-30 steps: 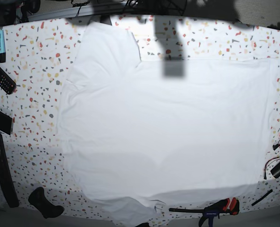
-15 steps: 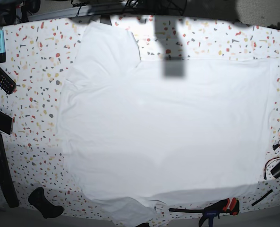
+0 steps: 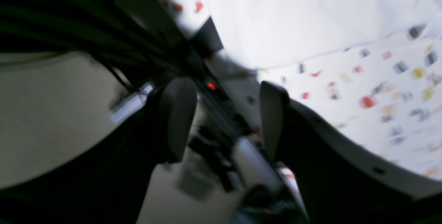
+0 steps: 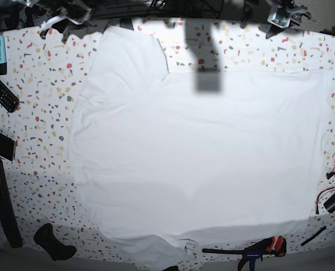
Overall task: Fold the T-shirt properly
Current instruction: 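Move both grippers down toward the shoulder corners of the T-shirt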
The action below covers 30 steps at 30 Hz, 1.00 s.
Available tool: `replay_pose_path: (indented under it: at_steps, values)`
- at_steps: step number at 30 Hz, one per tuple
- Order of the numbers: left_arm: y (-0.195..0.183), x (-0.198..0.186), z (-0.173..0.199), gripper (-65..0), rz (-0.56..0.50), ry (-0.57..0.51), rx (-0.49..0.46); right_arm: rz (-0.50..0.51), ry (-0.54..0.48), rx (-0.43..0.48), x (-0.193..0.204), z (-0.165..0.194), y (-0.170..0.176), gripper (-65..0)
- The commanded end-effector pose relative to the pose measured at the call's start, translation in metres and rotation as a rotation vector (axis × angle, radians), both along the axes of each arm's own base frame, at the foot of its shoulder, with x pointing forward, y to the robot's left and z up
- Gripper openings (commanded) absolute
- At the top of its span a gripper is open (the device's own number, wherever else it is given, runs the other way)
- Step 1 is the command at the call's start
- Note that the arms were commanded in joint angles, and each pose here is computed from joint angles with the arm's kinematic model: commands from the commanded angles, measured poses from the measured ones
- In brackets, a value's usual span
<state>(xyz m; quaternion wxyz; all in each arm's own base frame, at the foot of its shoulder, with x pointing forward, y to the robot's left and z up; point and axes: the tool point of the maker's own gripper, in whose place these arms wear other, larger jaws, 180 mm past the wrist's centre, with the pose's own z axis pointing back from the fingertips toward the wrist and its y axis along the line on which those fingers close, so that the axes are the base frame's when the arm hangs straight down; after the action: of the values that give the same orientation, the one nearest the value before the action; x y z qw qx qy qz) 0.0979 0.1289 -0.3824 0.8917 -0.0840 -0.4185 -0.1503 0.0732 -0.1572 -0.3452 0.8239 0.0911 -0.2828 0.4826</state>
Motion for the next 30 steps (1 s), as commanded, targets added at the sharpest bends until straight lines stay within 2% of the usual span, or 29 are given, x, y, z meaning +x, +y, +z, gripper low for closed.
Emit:
replay_pose_path:
  at_steps: [1, 5, 9, 13, 18, 20, 23, 27, 30]
  values:
    - [-0.001, 0.003, 0.007, -26.1, -0.001, -0.022, -0.007, 0.062, -0.037, -0.017, 0.005, 0.009, 0.003, -32.2]
    - [0.002, 0.011, 0.006, -26.1, -0.063, -0.06, 0.09, 0.231, -0.144, -0.191, 0.017, 0.02, -0.008, -32.2]
    - [0.007, 0.02, 0.005, -26.1, -0.145, -0.099, 0.227, 0.334, -0.19, -0.298, 0.021, 0.021, -0.015, -32.3]
    - [0.007, 0.028, 0.007, -26.1, -0.147, -0.121, 0.237, 0.407, -0.191, -0.342, 0.013, 0.014, -0.012, -32.2]
    - [0.007, 0.034, 0.009, -26.1, -0.15, -0.137, 0.248, 0.464, -0.195, -0.314, 0.008, 0.003, 0.009, -32.2]
    - [0.01, 0.035, 0.007, -26.1, -0.191, -0.148, 0.32, 0.458, -0.218, -0.315, 0.014, -0.001, 0.015, -32.3]
    - [0.025, 0.043, 0.01, -26.1, -0.212, -0.194, 0.487, 0.419, -0.233, -0.319, 0.022, -0.007, 0.023, -32.3]
    - [0.059, 0.066, 0.029, -26.1, -0.249, -0.3, 0.719, 0.401, -0.253, -0.277, 0.028, -0.005, 0.037, -32.3]
    - [0.087, 0.077, 0.038, -26.1, -0.293, -0.311, 0.848, 0.397, -0.255, -0.275, 0.028, -0.005, 0.038, -32.3]
